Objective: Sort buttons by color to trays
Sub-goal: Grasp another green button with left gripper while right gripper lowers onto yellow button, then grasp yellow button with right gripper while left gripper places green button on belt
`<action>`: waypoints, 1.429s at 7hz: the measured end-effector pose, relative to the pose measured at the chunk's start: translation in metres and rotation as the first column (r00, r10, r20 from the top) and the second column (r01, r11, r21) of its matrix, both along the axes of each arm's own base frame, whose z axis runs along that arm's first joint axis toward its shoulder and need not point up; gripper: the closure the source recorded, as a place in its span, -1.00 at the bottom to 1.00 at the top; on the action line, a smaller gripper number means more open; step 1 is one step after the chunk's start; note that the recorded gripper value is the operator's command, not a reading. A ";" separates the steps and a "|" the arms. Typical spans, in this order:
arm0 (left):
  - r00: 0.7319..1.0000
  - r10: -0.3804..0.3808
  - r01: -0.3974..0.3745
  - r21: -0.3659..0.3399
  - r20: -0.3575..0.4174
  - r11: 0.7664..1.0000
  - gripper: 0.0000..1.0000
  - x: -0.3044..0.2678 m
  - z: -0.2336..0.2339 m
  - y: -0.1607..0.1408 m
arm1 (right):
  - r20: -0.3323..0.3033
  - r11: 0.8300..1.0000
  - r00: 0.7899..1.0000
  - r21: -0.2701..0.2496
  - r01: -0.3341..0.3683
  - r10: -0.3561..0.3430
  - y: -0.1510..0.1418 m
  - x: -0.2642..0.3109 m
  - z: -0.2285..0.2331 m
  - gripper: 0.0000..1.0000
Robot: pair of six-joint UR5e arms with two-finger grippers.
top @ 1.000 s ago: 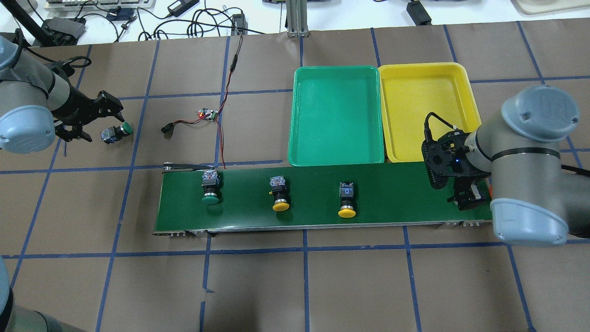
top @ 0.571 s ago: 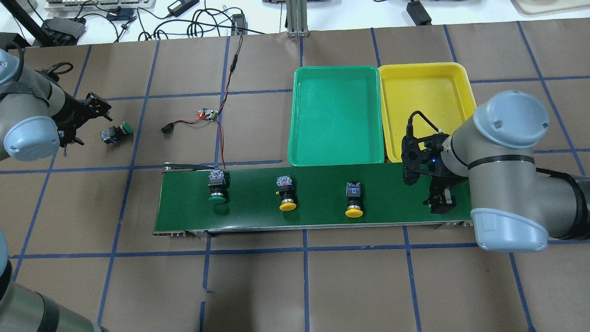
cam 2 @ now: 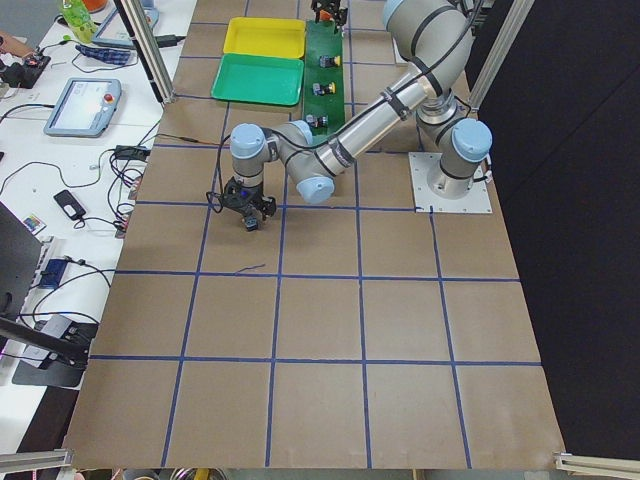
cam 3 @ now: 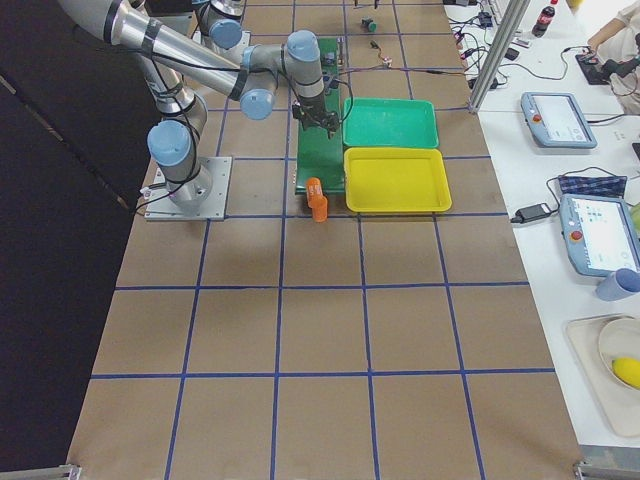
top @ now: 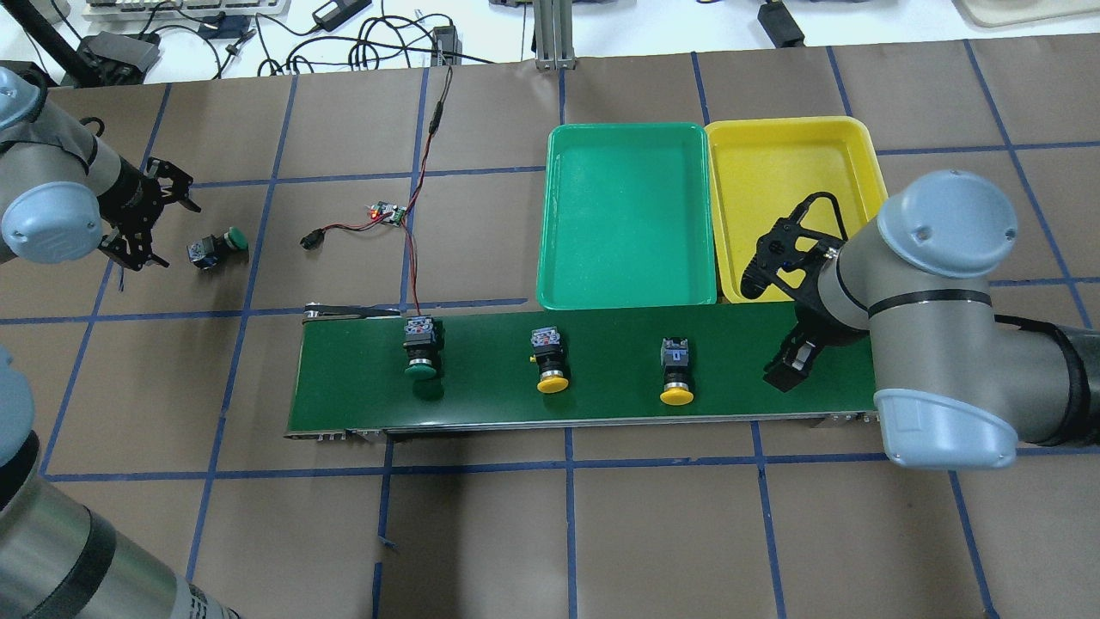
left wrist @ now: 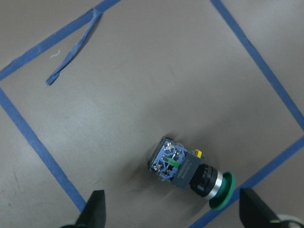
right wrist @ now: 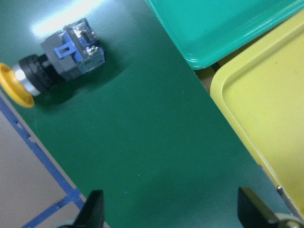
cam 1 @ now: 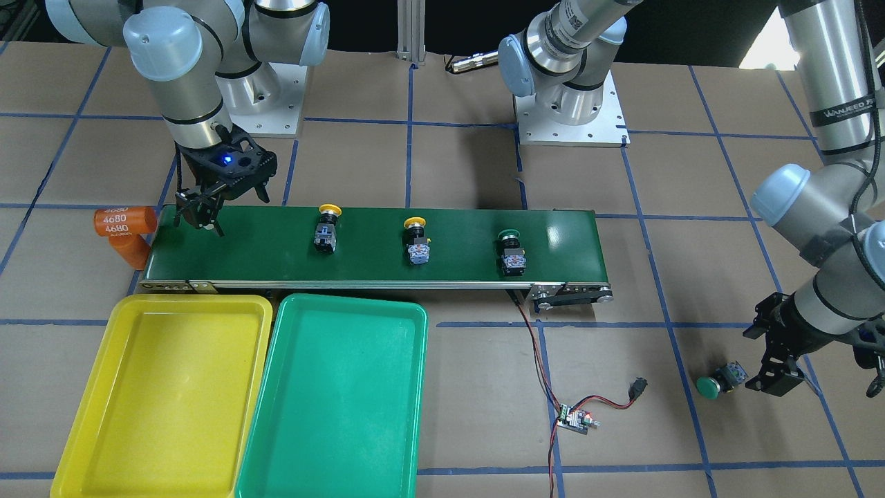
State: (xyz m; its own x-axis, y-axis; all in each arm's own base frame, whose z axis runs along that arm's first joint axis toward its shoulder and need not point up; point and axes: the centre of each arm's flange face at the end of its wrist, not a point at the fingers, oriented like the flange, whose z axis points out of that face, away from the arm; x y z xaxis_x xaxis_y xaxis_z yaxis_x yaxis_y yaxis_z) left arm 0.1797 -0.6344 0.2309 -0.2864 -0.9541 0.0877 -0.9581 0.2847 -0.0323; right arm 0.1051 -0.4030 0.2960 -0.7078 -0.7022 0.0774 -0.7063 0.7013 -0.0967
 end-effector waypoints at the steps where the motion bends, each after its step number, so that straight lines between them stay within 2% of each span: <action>1: 0.997 0.067 -0.067 0.015 -0.035 0.998 -1.00 0.002 -0.008 -0.008 | 0.018 0.982 0.982 0.016 0.187 -0.187 0.001 0.000 -0.002 -1.00; 2: 0.991 0.123 -0.121 0.030 -0.058 0.992 -1.00 0.003 -0.017 -0.013 | 0.029 0.927 0.927 0.046 0.372 -0.374 0.004 0.000 -0.005 -1.00; 3: 0.983 0.166 -0.164 0.039 -0.077 0.986 -1.00 0.003 -0.023 -0.015 | 0.028 0.844 0.846 0.079 0.530 -0.533 0.007 0.000 -0.007 -1.00; 4: 0.975 0.201 -0.197 0.046 -0.098 0.979 -1.00 0.001 -0.029 -0.016 | 0.025 0.773 0.775 0.098 0.627 -0.631 0.008 0.000 -0.009 -1.00; 5: 0.970 0.217 -0.212 0.053 -0.111 0.976 -1.00 0.001 -0.034 -0.017 | 0.027 0.737 0.739 0.104 0.668 -0.674 0.009 0.000 -0.009 -1.00; 6: 0.968 0.223 -0.218 0.060 -0.117 0.974 -0.89 0.000 -0.039 -0.017 | 0.031 0.723 0.724 0.102 0.683 -0.689 0.008 0.000 -0.009 -1.00; 7: 0.966 0.227 -0.219 0.072 -0.121 0.973 -0.63 0.000 -0.046 -0.016 | 0.035 0.719 0.720 0.101 0.688 -0.693 0.008 0.001 -0.009 -1.00; 8: 0.965 0.229 -0.219 0.086 -0.125 0.972 -0.25 -0.002 -0.051 -0.014 | 0.041 0.718 0.719 0.102 0.688 -0.694 0.007 0.001 -0.008 -1.00; 9: 0.965 0.230 -0.219 0.095 -0.128 0.971 0.85 -0.003 -0.054 -0.012 | 0.044 0.719 0.719 0.103 0.687 -0.694 0.007 0.002 -0.008 -1.00; 10: 0.965 0.229 -0.218 0.097 -0.130 0.971 1.00 -0.003 -0.054 -0.012 | 0.045 0.720 0.720 0.107 0.686 -0.693 0.007 0.002 -0.009 -1.00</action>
